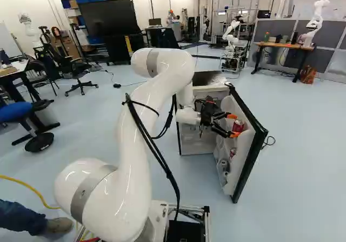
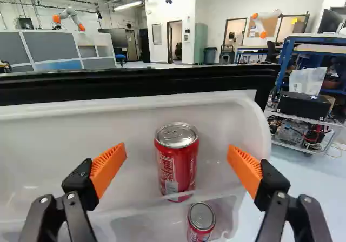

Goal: Grab a drink from the fridge

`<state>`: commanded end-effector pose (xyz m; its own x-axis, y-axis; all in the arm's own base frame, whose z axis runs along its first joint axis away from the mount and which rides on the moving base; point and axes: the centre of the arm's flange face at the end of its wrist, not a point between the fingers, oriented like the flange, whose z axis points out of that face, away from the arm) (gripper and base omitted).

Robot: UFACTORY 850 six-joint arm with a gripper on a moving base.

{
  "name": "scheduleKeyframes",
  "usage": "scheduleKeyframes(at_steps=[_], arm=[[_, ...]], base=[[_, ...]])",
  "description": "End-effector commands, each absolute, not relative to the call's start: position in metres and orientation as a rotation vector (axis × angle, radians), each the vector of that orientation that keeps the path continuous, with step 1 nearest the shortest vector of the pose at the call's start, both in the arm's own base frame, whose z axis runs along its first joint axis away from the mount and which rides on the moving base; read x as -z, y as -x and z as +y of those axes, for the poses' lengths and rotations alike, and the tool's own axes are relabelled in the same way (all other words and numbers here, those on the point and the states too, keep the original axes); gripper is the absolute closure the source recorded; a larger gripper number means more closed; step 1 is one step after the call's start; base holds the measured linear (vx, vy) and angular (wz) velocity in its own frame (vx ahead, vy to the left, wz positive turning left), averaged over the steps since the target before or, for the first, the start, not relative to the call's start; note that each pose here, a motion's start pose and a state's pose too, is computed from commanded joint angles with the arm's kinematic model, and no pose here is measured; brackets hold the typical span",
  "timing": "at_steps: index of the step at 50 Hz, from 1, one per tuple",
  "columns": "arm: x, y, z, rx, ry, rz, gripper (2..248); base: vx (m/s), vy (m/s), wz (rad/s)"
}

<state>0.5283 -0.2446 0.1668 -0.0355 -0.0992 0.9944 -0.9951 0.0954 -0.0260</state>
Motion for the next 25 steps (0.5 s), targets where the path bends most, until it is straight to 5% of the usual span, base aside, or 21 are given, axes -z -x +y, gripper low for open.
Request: scheduleKeyframes(at_steps=[6,7,12,13,17,18,22,23,25], arm=[[-0.1668,-0.5283,-0.2446,-1.112,-1.197,-1.349,17],[-0.1668,-0.5283,-0.2446,-1.112,-1.197,-1.349,55],[-0.1668,-0.5283,-0.2446,-1.112,-1.197,-1.349,55],[-0.1668,-0.5283,-0.2446,-1.112,-1.197,-1.349,94],[-0.1668,-0.5283,-0.2446,-1.112,-1.197,-1.349,94],[-0.1668,-0.5283,-0.2446,-1.112,-1.197,-1.349,132],[-0.1668,-0.5283,-0.2446,-1.112,-1.197,-1.349,132],[-0.1668,-0.5283,-0.2446,-1.112,-1.197,-1.349,155],[-0.1668,-0.5283,-0.2446,-1.112,-1.197,-1.349,155]], base=[[0.0,0.0,0.0],[0.0,0.0,0.0],[0.0,0.0,0.0],[0.0,0.0,0.0],[0.0,0.0,0.0],[0.0,0.0,0.0],[0.0,0.0,0.0],[0.0,0.0,0.0],[0.0,0.0,0.0]])
